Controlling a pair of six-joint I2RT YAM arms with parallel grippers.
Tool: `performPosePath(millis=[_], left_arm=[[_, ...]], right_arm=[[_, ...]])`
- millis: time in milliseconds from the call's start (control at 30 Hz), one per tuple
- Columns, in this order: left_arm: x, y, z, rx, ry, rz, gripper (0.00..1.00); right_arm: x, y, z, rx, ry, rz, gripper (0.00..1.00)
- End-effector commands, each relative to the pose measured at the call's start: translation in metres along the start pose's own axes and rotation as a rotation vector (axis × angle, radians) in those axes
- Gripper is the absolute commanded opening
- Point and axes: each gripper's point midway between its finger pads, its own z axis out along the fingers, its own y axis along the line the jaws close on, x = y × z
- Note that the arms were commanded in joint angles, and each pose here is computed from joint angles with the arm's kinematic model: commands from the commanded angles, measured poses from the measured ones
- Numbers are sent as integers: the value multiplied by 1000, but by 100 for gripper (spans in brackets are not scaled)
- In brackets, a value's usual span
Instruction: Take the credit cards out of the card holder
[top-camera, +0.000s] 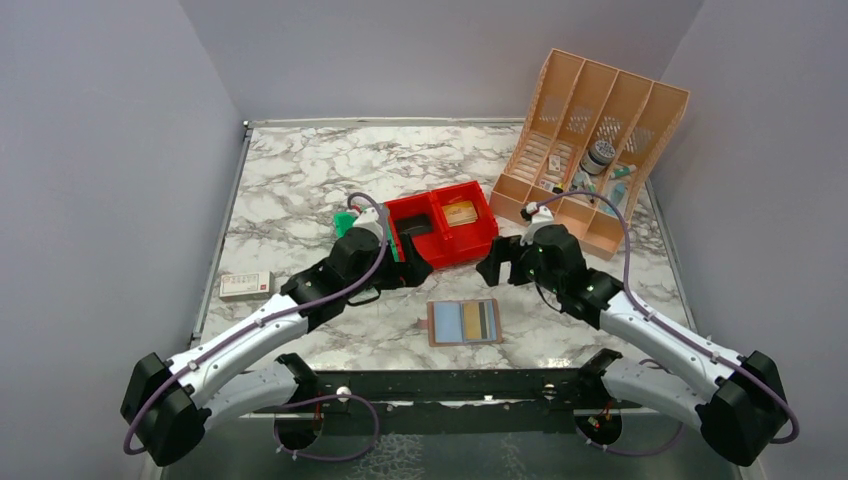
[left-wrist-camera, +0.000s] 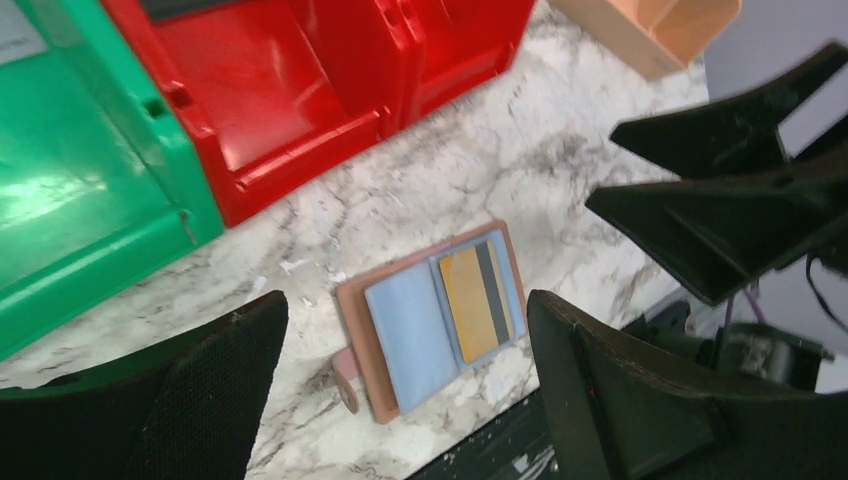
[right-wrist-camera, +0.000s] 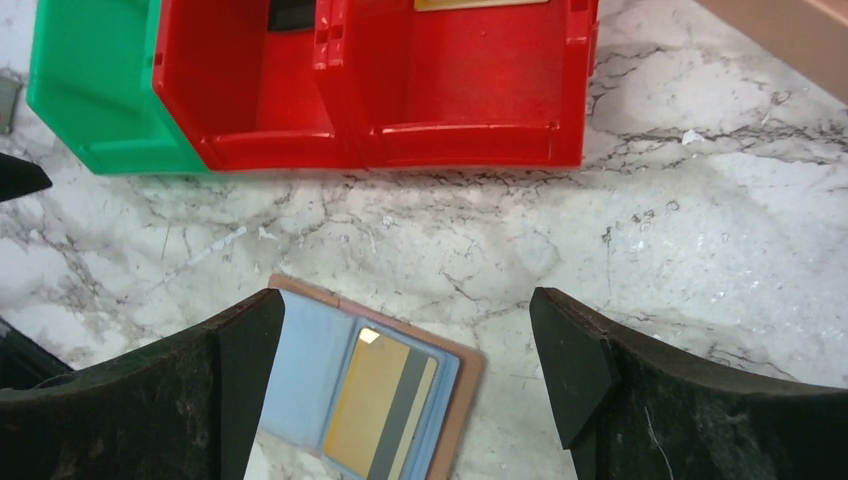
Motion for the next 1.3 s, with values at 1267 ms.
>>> performPosePath(millis=[1267], left_arm=[[86,-45,12,254,144,146,70]], right_arm=[[91,12,-7,-85,312,225,57]])
